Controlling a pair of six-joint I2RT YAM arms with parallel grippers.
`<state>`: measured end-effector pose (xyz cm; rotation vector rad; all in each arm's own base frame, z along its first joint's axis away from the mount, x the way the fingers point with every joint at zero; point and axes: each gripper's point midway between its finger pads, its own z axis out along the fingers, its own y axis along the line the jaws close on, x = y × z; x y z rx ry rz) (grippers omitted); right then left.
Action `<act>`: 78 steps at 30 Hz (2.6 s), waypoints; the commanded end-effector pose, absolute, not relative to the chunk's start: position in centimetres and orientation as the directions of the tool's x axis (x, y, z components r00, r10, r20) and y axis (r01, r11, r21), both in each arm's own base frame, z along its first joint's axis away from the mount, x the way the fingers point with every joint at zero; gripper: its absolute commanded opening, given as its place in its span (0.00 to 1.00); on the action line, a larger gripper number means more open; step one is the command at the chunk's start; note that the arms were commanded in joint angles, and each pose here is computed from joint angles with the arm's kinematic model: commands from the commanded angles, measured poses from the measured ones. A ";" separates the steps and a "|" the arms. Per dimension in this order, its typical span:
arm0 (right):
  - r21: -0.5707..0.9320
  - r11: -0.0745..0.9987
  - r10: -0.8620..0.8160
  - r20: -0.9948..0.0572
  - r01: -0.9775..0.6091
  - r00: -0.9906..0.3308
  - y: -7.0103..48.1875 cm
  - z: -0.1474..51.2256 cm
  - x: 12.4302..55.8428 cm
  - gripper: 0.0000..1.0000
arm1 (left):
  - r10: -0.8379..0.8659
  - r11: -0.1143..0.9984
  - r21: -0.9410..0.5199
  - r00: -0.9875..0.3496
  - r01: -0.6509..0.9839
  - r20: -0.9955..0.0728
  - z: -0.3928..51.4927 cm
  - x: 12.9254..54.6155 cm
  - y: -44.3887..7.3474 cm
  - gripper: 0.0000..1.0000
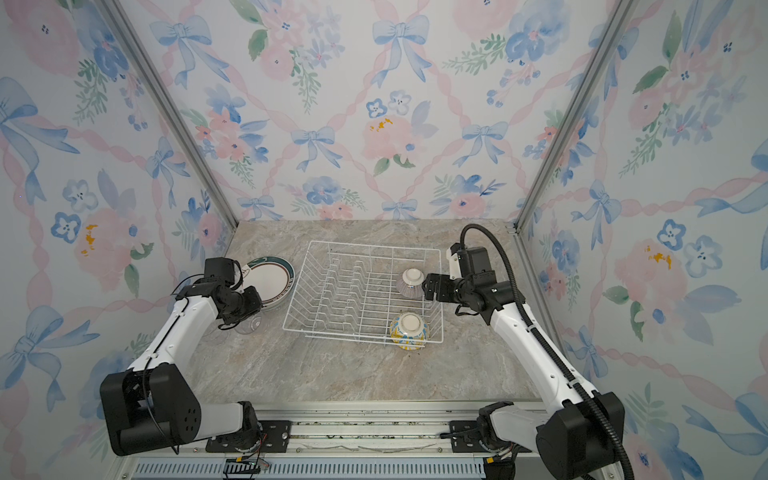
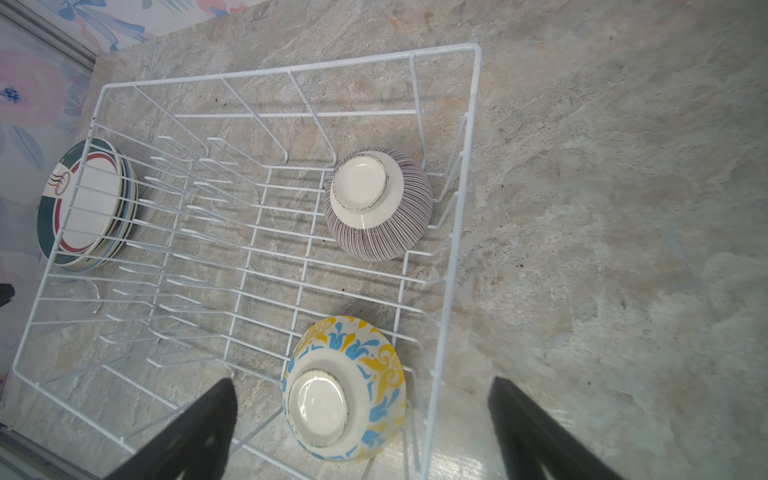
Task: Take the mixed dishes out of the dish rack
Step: 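Lower the cup onto the table and open the left gripper, then move the left gripper over the rack toward the yellow-and-blue bowl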
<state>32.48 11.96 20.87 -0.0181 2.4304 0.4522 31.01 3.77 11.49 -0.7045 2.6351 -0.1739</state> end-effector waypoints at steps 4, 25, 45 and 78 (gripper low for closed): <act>0.293 0.951 0.118 -0.632 -0.095 -0.766 10.2 21.7 31.6 0.96 | -0.469 0.883 -0.210 -0.816 -0.420 -0.339 11.3 31.8 3.6 0.21; 0.235 0.970 0.059 -0.495 -0.067 -0.867 9.3 16.5 31.1 0.97 | -0.354 0.912 -0.376 -0.773 -0.162 -0.526 20.8 32.9 -4.2 0.94; 0.064 0.998 0.013 -0.385 -0.013 -0.923 8.9 11.0 33.2 0.47 | -0.260 0.910 -0.414 -0.768 0.007 -0.585 22.7 33.0 -11.4 0.98; 0.041 0.994 0.107 -0.491 0.099 -0.865 4.1 16.0 34.6 0.62 | -0.162 0.856 -0.486 -0.801 0.177 -0.577 21.5 32.9 -21.4 0.98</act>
